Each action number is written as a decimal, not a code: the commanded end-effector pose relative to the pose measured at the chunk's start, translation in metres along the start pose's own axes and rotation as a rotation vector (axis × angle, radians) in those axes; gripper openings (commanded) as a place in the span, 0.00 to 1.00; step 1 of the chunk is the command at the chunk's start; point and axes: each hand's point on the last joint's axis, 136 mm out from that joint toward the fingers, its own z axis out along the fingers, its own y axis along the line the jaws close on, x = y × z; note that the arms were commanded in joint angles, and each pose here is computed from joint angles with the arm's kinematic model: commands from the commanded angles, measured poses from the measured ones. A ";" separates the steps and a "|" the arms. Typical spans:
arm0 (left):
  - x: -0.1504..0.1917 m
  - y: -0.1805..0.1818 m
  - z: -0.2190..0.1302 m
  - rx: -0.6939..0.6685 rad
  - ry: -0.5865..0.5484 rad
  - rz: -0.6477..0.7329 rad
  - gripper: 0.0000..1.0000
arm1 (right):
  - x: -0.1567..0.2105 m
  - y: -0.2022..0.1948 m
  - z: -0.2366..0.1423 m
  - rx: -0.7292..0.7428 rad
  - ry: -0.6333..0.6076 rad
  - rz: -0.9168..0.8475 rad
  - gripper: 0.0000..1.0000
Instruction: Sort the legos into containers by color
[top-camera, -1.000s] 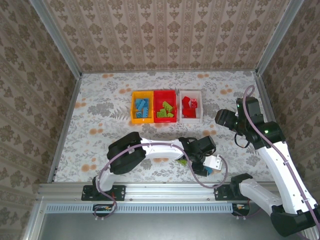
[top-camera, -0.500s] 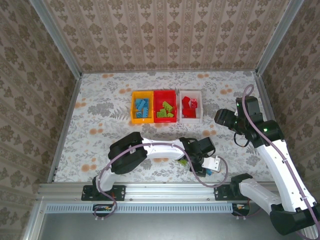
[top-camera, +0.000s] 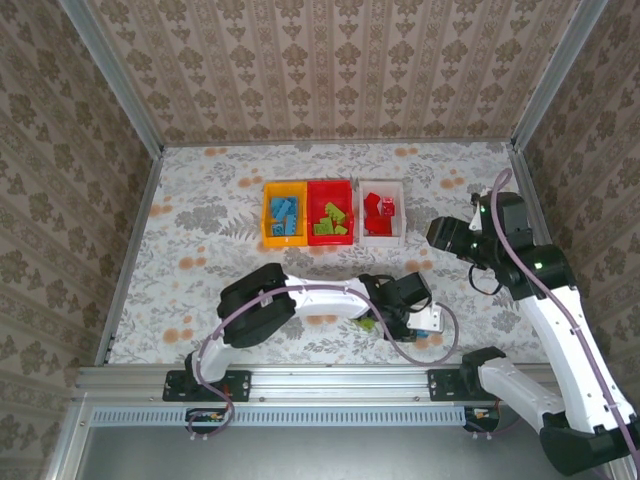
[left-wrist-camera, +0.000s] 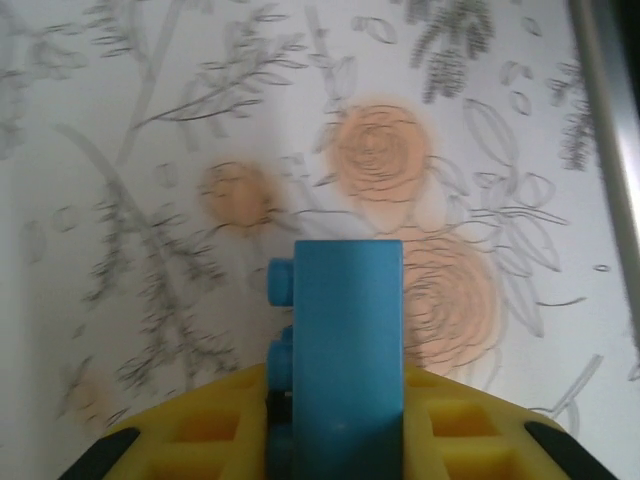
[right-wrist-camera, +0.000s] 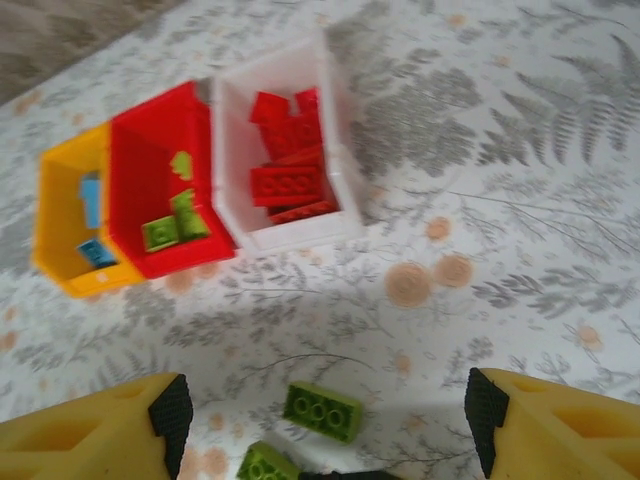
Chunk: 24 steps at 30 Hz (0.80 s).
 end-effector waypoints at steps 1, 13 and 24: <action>-0.027 0.037 -0.051 -0.137 -0.116 -0.115 0.21 | -0.009 0.031 -0.040 -0.158 -0.048 -0.086 0.75; 0.023 0.109 -0.139 -0.354 -0.165 -0.446 0.21 | 0.049 0.078 -0.117 -0.489 0.200 -0.107 0.72; 0.173 0.205 -0.250 -0.688 -0.009 -1.006 0.21 | 0.054 0.138 -0.008 -0.427 0.223 -0.393 0.69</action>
